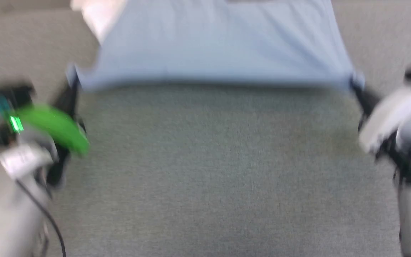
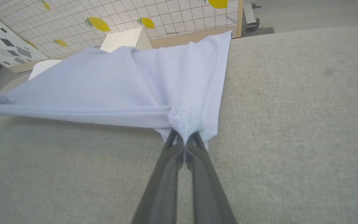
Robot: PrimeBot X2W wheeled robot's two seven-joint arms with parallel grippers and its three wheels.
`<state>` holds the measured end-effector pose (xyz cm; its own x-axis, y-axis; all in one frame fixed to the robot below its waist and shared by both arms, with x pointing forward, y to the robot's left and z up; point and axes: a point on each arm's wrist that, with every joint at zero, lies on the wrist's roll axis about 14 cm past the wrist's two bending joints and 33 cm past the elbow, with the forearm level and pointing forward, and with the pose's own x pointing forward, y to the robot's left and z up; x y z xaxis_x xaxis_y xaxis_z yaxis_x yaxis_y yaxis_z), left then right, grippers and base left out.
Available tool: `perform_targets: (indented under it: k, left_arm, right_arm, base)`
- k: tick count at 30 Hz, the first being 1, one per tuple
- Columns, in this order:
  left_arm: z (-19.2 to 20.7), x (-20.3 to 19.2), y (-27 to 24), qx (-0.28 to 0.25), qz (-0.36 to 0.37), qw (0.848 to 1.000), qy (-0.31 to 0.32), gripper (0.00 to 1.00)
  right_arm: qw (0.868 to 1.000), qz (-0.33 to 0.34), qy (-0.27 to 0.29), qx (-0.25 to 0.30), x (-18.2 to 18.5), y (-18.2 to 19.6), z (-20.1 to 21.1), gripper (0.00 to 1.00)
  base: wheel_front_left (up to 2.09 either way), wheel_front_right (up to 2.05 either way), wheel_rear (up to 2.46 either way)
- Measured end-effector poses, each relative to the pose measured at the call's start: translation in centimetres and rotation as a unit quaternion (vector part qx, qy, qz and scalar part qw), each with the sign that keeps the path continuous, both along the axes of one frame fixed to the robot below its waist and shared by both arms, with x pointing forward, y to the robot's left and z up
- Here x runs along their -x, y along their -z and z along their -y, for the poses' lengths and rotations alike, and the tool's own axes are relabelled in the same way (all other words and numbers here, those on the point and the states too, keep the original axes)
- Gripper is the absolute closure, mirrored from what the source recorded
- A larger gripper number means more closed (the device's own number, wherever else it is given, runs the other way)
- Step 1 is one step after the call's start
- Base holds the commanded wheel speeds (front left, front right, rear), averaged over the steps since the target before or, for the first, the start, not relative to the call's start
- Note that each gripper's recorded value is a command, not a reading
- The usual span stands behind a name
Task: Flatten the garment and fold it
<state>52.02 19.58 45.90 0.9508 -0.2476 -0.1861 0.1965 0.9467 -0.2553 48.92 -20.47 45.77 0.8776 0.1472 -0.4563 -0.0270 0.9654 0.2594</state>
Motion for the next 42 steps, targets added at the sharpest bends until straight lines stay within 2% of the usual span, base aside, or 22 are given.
perform_targets:
  k: [4, 12, 18, 22, 24, 28, 31, 34, 38, 42]
  left_arm:
    - [-0.3, 6.4, 2.1, 0.022, -0.054, 0.998, -0.018, 1.00]
    - [-0.3, 17.7, 4.7, 0.057, -0.173, 0.982, -0.043, 1.00]
    - [-0.4, 24.7, 6.3, 0.077, -0.278, 0.957, -0.045, 1.00]
    - [0.0, 28.0, 7.0, 0.086, -0.335, 0.937, -0.041, 1.00]
    - [0.1, 28.7, 7.0, 0.094, -0.349, 0.931, -0.044, 1.00]
    - [0.1, 28.7, 6.6, 0.096, -0.351, 0.930, -0.044, 1.00]
    - [0.0, 27.5, 5.6, 0.098, -0.327, 0.939, -0.045, 1.00]
    - [0.1, 25.5, 3.8, 0.095, -0.284, 0.954, -0.038, 1.00]
    - [0.0, 21.8, 0.8, 0.077, -0.218, 0.973, -0.018, 1.00]
    - [0.3, 18.2, -1.6, 0.066, -0.171, 0.983, 0.001, 1.00]
  right_arm:
    - [1.000, -0.013, 0.013, -0.025, 4.7, 1.1, 0.0, 1.00]
    - [0.999, -0.037, 0.021, -0.021, 12.4, 2.3, 0.9, 1.00]
    - [0.994, -0.107, 0.002, -0.015, 17.8, 4.0, 1.1, 1.00]
    - [0.984, -0.173, -0.004, -0.031, 21.1, 5.4, 1.0, 1.00]
    - [0.977, -0.210, -0.004, -0.039, 22.7, 6.3, 0.9, 1.00]
    - [0.969, -0.241, -0.004, -0.048, 23.8, 6.6, 0.5, 1.00]
    - [0.973, -0.227, -0.002, -0.041, 23.0, 5.7, 0.6, 1.00]
    - [0.979, -0.201, -0.004, -0.027, 21.3, 4.4, 0.7, 1.00]
    - [0.987, -0.161, -0.008, -0.009, 18.4, 2.2, 1.1, 1.00]
    - [0.991, -0.134, -0.010, 0.010, 15.5, 0.6, 1.5, 1.00]
  base:
    - [0.00, 0.00, 0.00]
    - [0.00, 0.00, 0.00]
    - [0.00, 0.00, 0.00]
    - [0.00, 0.00, 0.00]
    - [0.00, 0.00, 0.00]
    - [0.00, 0.00, 0.00]
    - [0.00, 0.00, 0.00]
    - [0.00, 0.00, 0.00]
    - [0.00, 0.00, 0.00]
    - [0.00, 0.00, 0.00]
